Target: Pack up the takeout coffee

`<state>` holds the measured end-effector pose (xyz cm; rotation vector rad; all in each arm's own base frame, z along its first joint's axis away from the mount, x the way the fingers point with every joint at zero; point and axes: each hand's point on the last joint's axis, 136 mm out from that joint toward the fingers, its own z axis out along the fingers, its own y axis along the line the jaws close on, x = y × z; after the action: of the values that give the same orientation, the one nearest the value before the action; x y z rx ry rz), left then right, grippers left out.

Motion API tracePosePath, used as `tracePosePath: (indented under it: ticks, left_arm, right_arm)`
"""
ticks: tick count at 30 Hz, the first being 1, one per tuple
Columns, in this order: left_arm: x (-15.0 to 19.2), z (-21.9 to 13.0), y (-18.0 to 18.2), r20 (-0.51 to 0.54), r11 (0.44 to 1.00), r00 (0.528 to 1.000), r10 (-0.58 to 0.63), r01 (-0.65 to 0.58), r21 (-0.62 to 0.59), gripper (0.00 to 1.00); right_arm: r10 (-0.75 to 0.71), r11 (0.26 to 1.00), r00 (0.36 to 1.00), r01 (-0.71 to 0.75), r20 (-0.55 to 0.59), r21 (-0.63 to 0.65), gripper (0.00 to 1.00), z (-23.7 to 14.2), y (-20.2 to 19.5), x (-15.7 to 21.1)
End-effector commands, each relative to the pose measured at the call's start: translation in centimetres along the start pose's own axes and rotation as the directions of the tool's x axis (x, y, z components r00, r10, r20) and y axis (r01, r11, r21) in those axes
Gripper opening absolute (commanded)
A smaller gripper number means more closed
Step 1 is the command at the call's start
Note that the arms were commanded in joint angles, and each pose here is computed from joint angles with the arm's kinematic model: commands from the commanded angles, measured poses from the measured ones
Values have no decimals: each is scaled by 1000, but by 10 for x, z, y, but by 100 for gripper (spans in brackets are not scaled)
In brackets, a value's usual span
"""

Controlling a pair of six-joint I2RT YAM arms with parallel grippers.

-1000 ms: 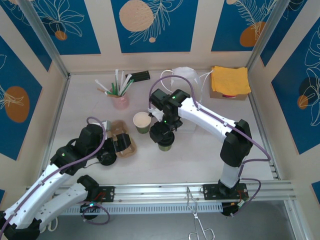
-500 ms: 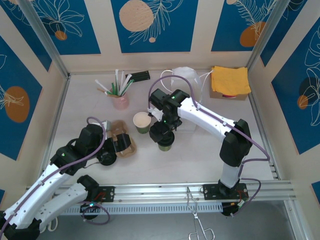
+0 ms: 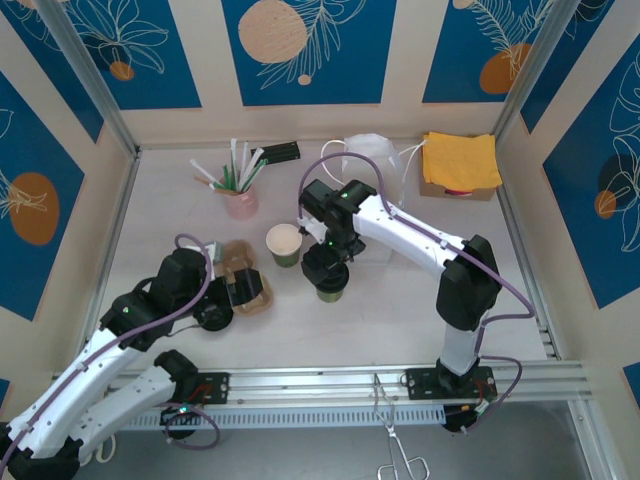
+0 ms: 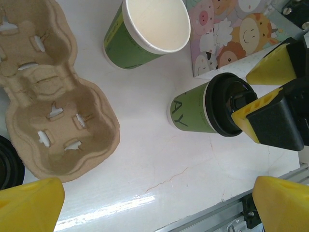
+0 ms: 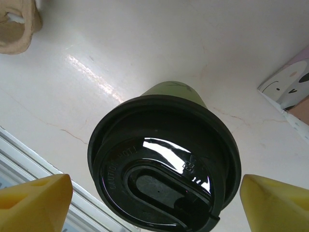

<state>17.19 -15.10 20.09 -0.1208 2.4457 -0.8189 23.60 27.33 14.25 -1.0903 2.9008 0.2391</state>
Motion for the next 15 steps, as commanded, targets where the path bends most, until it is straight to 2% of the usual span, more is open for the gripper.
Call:
tracePosePath:
  ticks: [1, 15]
  left_arm:
    - [2, -2, -7, -5, 999, 1000, 26, -26, 35, 100]
    - [2, -2, -6, -3, 999, 1000, 26, -26, 31, 100]
  right_arm:
    - [-11, 1000, 999, 11, -37, -3, 89, 9, 2, 5]
    - [-30, 999, 997, 32, -65, 23, 87, 17, 4, 10]
